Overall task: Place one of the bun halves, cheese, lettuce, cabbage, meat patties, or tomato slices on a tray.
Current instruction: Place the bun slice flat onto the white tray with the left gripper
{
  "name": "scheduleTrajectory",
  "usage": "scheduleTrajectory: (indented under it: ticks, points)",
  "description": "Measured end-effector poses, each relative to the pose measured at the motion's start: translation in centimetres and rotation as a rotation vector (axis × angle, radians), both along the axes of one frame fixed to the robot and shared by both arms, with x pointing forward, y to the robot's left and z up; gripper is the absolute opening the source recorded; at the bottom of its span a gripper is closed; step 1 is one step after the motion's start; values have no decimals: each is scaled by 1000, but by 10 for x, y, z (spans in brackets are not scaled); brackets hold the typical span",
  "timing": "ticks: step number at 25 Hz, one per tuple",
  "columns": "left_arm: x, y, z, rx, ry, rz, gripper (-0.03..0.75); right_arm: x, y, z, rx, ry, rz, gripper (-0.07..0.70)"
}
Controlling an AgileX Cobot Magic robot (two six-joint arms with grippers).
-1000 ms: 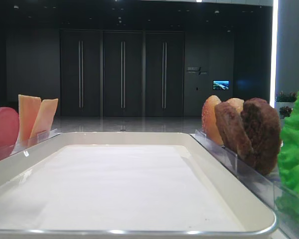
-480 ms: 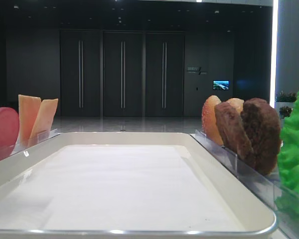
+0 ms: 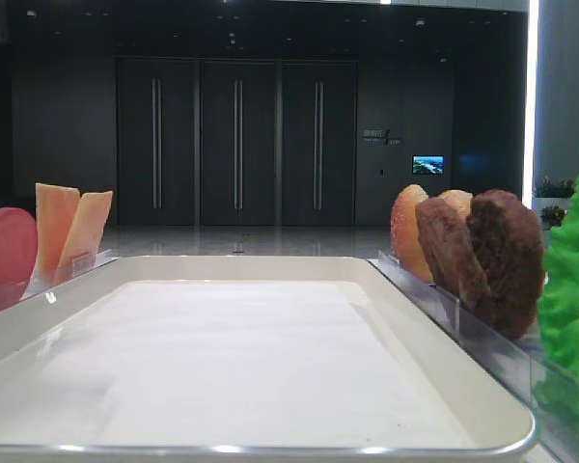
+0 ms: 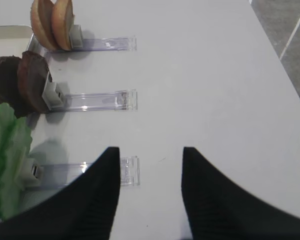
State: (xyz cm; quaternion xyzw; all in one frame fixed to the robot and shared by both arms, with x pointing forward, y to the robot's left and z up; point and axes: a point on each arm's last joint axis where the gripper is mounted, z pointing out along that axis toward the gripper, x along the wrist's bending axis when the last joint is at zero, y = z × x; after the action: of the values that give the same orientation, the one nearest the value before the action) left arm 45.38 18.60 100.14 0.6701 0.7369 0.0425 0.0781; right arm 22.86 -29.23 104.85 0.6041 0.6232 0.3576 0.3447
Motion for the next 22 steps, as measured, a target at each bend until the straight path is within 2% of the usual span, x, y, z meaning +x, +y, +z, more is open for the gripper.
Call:
scheduleTrajectory:
  ticks: [5, 8, 10, 12, 14, 15, 18, 22]
  points:
    - [13, -10, 53, -119, -142, 14, 121, 0, 0, 0, 0, 0, 0, 286]
    - [15, -14, 57, -157, -157, 21, 121, 0, 0, 0, 0, 0, 0, 286]
    - [18, -22, 53, -227, -175, -6, 121, 0, 0, 0, 0, 0, 0, 286]
    - [24, -34, 45, -336, -202, -47, 121, 0, 0, 0, 0, 0, 0, 286]
    - [32, -47, 35, -443, -219, -68, 120, 0, 0, 0, 0, 0, 0, 286]
    - [35, -52, 30, -469, -222, -97, 120, 0, 0, 0, 0, 0, 0, 286]
    - [46, -64, 10, -520, -206, -134, 120, 0, 0, 0, 0, 0, 0, 286]
    - [58, -75, -16, -543, -194, -170, 120, 0, 0, 0, 0, 0, 0, 286]
